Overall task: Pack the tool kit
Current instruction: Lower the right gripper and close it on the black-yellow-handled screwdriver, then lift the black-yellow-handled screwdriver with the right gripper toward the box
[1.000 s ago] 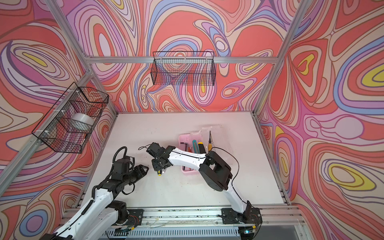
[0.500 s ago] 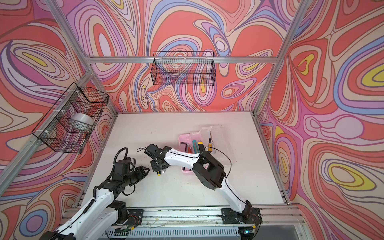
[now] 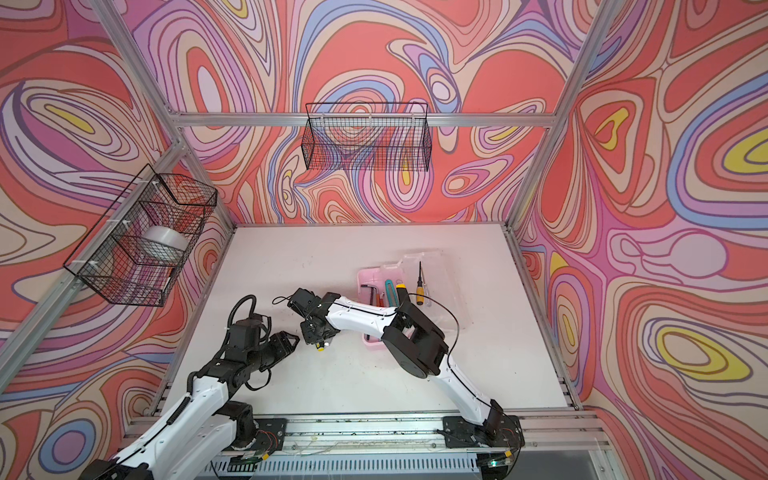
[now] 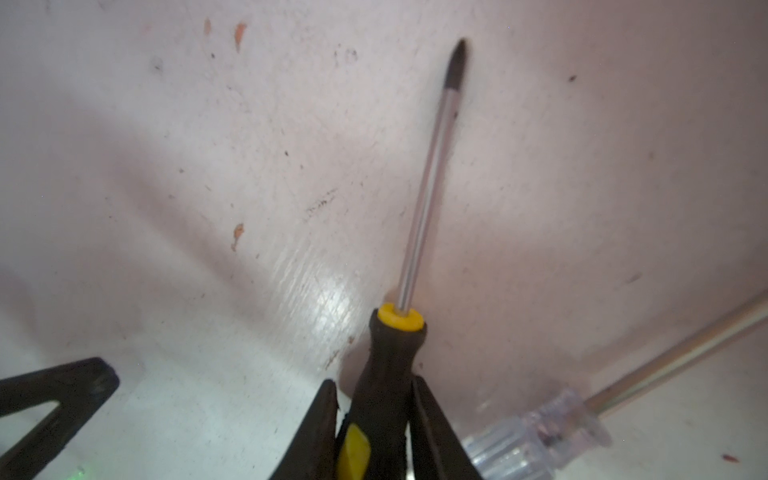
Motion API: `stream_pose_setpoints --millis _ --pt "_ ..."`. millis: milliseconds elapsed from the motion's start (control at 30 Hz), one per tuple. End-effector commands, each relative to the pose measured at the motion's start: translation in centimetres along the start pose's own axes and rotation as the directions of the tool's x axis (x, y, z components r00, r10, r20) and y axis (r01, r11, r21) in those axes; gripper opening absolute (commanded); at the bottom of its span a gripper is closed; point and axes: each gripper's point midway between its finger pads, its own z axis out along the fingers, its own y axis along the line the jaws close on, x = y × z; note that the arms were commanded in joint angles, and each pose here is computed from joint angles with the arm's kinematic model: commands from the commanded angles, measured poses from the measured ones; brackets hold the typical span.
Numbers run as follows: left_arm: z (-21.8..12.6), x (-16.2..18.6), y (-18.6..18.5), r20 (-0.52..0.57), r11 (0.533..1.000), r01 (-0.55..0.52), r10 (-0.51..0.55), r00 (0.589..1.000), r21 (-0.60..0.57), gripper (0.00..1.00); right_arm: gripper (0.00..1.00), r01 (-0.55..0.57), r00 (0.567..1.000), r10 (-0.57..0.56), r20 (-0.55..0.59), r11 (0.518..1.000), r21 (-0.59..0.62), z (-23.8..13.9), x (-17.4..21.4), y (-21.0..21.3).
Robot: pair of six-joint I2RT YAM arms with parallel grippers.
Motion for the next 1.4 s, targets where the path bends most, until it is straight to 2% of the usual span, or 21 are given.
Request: stream_pose_setpoints --millis 0,200,400,567,700,867,1033,1233,1367 --pt "0.2 0.0 0.2 0.000 1.000 0.002 -0.002 1.000 -0.002 0.59 0.27 0.008 0.999 -0.007 -0.039 1.000 0.022 1.1 1.2 -0.2" --pt "0.0 -0.3 0.0 0.011 1.000 -0.003 0.003 1.000 -0.002 0.59 0.18 0.009 1.000 -0.008 0.015 1.000 -0.007 -0.5 0.1 0.5" --pt "-0.7 -1.1 -0.5 0.035 1.000 -0.014 0.014 0.999 -0.002 0.59 0.13 0.011 0.995 -0.008 0.100 0.999 -0.036 -3.7 -1.7 1.2" --pt "-1.2 -1.6 -0.7 0.048 1.000 -0.024 0.025 0.999 -0.017 0.59 0.11 0.026 0.982 -0.024 0.187 1.000 -0.012 -7.7 -3.2 1.0" --pt "-1.0 -1.9 -1.1 0.050 1.000 -0.020 0.021 0.999 -0.008 0.59 0.09 0.030 0.957 -0.038 0.286 0.999 0.032 -12.6 -4.3 -0.3" --pt "-0.4 -2.9 -1.9 0.067 1.000 -0.024 0.023 0.998 0.013 0.59 0.08 -0.026 0.915 -0.035 0.401 0.989 0.147 -19.0 -4.7 -5.0" --pt "0.3 -3.8 -3.2 0.064 0.998 -0.034 0.031 0.997 0.046 0.58 0.08 -0.142 0.886 0.000 0.464 0.952 0.273 -25.6 -3.2 -12.5" --pt "1.1 -4.6 -4.2 0.056 0.997 -0.045 0.042 0.998 0.061 0.57 0.08 -0.294 0.878 0.068 0.475 0.858 0.421 -30.1 1.3 -22.0" --pt "1.5 -4.6 -5.1 0.046 0.994 -0.076 0.072 0.996 0.077 0.57 0.08 -0.341 0.882 0.100 0.460 0.810 0.477 -31.4 4.1 -25.9"
